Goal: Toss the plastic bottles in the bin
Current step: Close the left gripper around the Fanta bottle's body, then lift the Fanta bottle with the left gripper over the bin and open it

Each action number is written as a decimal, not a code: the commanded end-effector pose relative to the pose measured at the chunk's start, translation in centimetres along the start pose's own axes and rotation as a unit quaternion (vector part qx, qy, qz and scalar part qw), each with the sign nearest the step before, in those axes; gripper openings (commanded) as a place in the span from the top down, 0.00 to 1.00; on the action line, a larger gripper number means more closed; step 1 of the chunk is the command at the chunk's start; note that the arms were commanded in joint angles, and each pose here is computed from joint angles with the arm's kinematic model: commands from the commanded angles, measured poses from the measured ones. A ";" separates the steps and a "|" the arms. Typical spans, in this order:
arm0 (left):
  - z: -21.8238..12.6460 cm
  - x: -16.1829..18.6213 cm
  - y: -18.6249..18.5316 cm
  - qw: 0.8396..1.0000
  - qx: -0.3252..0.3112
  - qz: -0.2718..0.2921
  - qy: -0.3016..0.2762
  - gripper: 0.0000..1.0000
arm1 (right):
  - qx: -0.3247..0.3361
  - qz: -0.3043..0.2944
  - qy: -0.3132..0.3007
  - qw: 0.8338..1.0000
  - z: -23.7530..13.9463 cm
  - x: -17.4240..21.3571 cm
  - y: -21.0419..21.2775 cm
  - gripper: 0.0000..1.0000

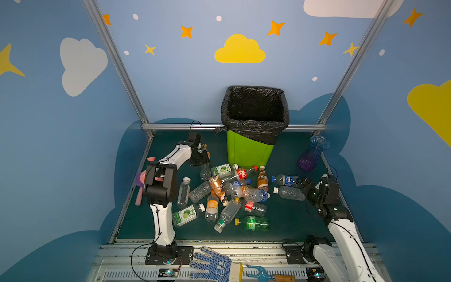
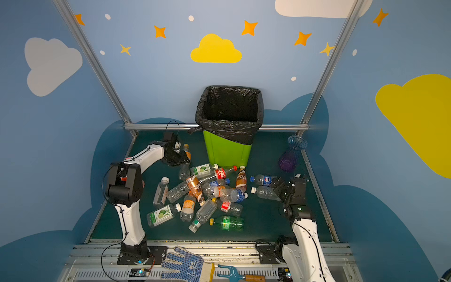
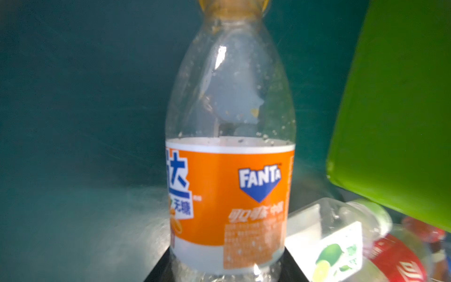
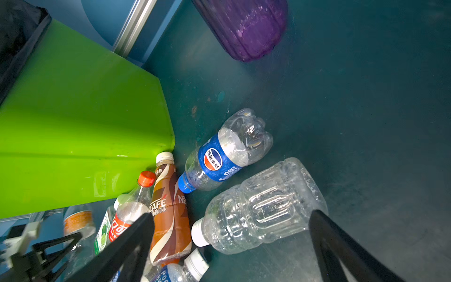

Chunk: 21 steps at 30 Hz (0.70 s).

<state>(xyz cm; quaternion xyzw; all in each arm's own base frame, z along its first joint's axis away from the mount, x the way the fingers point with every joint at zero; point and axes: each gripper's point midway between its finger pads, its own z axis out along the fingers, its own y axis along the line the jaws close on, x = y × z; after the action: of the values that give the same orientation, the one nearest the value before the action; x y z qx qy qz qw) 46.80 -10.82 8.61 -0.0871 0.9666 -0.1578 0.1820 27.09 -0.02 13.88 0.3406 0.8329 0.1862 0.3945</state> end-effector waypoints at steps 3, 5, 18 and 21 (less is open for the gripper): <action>-6.8 -3.9 -1.4 0.994 0.029 0.004 -0.103 0.65 | -0.015 0.002 -0.009 1.000 -0.3 -0.7 0.6 0.02; -8.8 -4.8 -1.6 0.991 0.038 0.003 -0.130 0.65 | -0.017 0.003 -0.010 1.000 -0.4 -0.8 0.7 0.02; -39.6 -9.6 -0.5 0.838 0.023 0.008 -0.544 0.60 | -0.031 0.001 -0.024 0.999 -0.9 -2.3 1.8 0.02; -46.2 -8.2 -1.0 0.783 0.031 0.012 -0.621 0.59 | -0.035 0.005 -0.023 0.999 -0.8 -2.4 1.9 0.02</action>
<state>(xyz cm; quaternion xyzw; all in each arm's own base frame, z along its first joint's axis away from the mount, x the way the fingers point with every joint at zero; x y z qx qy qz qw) 39.30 1.72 46.95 -0.1509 0.7142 -0.1163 0.6735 27.67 -0.43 15.22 0.3423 0.8227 0.1996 0.4077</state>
